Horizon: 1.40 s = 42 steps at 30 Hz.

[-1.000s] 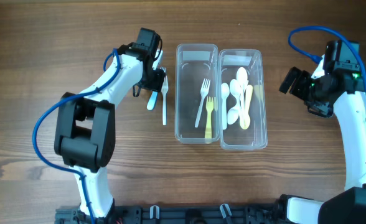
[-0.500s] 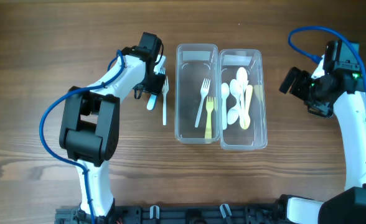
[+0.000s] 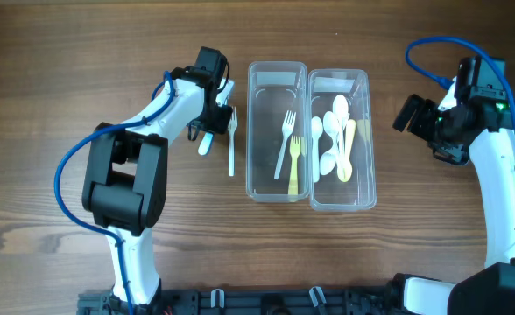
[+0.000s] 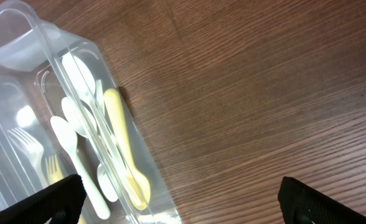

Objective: Pack container
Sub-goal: 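Lower the left gripper onto the light blue fork and grasp it, then carry the blue fork into the left container and release it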

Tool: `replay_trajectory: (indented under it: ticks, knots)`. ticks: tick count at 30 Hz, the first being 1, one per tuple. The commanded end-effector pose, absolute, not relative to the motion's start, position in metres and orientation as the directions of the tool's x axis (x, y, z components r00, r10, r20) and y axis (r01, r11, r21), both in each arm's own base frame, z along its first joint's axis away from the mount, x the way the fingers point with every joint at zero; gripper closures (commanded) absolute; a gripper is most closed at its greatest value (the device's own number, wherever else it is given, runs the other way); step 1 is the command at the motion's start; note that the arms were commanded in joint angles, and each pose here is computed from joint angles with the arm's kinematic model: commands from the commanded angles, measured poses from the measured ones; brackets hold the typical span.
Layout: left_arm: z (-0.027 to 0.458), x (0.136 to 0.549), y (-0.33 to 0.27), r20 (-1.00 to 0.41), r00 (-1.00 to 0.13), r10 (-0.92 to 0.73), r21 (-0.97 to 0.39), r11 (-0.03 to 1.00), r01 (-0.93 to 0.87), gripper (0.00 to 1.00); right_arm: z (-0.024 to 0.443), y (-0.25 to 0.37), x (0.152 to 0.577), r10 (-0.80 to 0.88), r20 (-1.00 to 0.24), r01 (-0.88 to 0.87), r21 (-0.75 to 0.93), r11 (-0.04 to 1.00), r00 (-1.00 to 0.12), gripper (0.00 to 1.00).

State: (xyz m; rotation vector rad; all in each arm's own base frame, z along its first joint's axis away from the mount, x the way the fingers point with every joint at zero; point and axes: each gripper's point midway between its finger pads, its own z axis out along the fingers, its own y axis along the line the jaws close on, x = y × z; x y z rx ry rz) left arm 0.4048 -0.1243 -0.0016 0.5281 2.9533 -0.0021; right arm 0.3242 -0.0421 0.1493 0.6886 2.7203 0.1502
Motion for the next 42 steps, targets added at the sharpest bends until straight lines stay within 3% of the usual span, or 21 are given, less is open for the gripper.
replay_trajectory:
  ticks: [1, 6, 14, 19, 24, 30, 33, 36, 38, 42]
  knots:
    - [0.012, 0.389, -0.118, -0.106, -0.943, 0.315, 0.011, 0.949, 0.316, 0.96, 0.15, -0.041, 0.326, 0.48, -0.291, 0.442, 0.189, 0.877, -0.828, 0.0]
    - [0.083, 0.397, -0.128, -0.231, -0.938, 0.257, -0.012, 0.964, 0.267, 0.96, 0.15, -0.041, 0.326, 0.48, -0.29, 0.442, 0.189, 0.877, -0.828, 0.01]
    - [0.174, 0.372, -0.185, -0.418, -0.892, 0.171, -0.192, 0.943, 0.271, 0.96, 0.15, -0.041, 0.326, 0.48, -0.291, 0.442, 0.19, 0.877, -0.827, 0.01]
    - [0.184, 0.355, -0.225, -0.434, -0.892, 0.128, -0.243, 0.936, 0.253, 0.96, 0.151, -0.041, 0.327, 0.481, -0.295, 0.442, 0.192, 0.876, -0.826, 0.0]
    - [0.139, 0.352, -0.256, -0.389, -0.919, 0.072, -0.237, 0.956, 0.175, 0.96, 0.15, -0.041, 0.326, 0.481, -0.291, 0.443, 0.19, 0.876, -0.827, 0.01]
    - [0.111, 0.353, -0.275, -0.363, -0.926, 0.108, -0.225, 0.954, 0.2, 0.79, 0.15, -0.041, 0.326, 0.481, -0.291, 0.442, 0.19, 0.877, -0.827, 0.0]
    - [0.145, 0.365, -0.263, -0.403, -0.913, 0.067, -0.244, 0.953, 0.178, 0.64, 0.15, -0.041, 0.327, 0.48, -0.293, 0.442, 0.191, 0.877, -0.827, 0.01]
    - [0.183, 0.373, -0.24, -0.454, -0.89, 0.032, -0.254, 0.953, 0.164, 0.58, 0.15, -0.041, 0.326, 0.481, -0.292, 0.442, 0.191, 0.876, -0.827, 0.01]
    - [0.201, 0.376, -0.22, -0.488, -0.872, 0.024, -0.244, 0.956, 0.163, 0.43, 0.15, -0.041, 0.326, 0.48, -0.292, 0.442, 0.191, 0.877, -0.827, 0.01]
    - [0.206, 0.384, -0.172, -0.493, -0.87, -0.009, -0.167, 0.982, 0.085, 0.39, 0.15, -0.041, 0.327, 0.48, -0.293, 0.441, 0.19, 0.877, -0.827, 0.01]
